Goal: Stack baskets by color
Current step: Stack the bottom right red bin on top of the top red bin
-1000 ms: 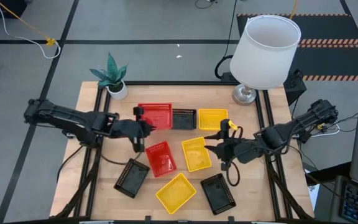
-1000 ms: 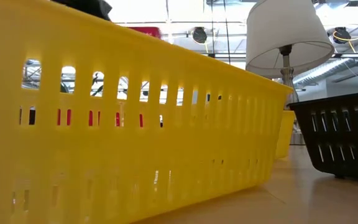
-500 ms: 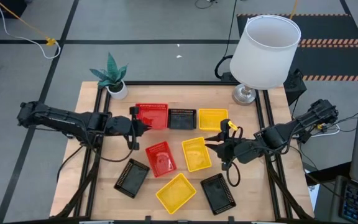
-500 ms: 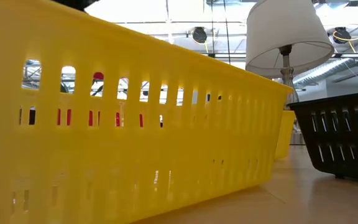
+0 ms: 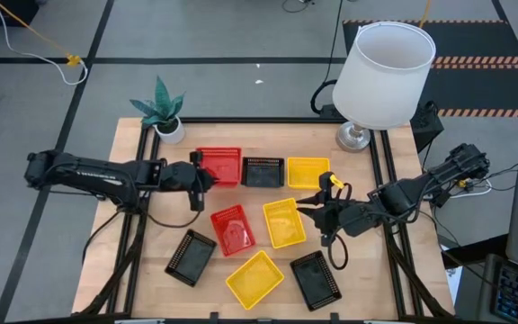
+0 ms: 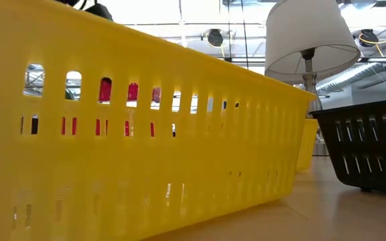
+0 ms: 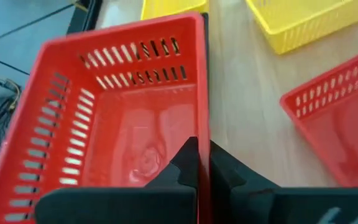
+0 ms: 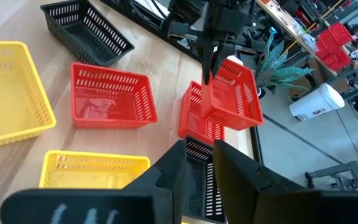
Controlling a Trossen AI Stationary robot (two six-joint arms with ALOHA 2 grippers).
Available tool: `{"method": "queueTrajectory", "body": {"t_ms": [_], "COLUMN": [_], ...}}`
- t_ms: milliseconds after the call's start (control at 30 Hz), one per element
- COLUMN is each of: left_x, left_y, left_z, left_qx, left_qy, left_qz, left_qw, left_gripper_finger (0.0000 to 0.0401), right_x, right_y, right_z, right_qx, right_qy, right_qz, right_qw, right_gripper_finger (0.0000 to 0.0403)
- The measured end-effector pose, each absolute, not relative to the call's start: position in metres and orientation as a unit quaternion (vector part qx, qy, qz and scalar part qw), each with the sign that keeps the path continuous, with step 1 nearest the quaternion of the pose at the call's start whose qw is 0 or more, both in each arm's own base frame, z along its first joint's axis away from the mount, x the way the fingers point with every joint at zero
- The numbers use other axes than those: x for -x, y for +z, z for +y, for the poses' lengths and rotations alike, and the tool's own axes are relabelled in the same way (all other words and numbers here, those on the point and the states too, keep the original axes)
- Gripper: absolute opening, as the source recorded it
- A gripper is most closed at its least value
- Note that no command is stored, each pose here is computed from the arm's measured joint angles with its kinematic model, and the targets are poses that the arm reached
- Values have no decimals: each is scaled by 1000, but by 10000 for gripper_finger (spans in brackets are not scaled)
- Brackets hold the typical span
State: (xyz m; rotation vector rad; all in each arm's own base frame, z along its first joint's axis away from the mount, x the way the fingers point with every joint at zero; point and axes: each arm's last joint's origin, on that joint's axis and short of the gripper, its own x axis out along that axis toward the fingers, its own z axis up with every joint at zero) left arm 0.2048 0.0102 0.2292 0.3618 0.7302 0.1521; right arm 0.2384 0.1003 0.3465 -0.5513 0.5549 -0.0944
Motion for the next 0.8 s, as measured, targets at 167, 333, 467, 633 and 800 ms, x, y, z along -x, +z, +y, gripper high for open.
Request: {"method": "queueTrajectory", "body": {"t_ms": [167,333,467,633,800], "left_x": [-208,-209,-210,-210,-206], "left_y": [220,214,213,207,193], "left_z": [16,22,27,32,35], "left_qx": [-181,-170,-163,-151,-155], "left_qy": [75,58,62,64,67], "left_qz": [388,405,408,414,408], "left_qw": [901,896,896,895,897], "left_gripper_finger": [14,7,12,7,11], "right_x": [-239,-239,-238,-238,-238], "right_y": [347,347,346,346,346], "right_z": [100,100,100,100,100], "right_qx": [267,266,267,267,267], "right_qy": [-47,-47,-46,-46,-45], "right_qz": [268,268,271,271,271], "right_qw": [925,925,924,924,924], "right_gripper_finger": [73,73,73,73,73]}}
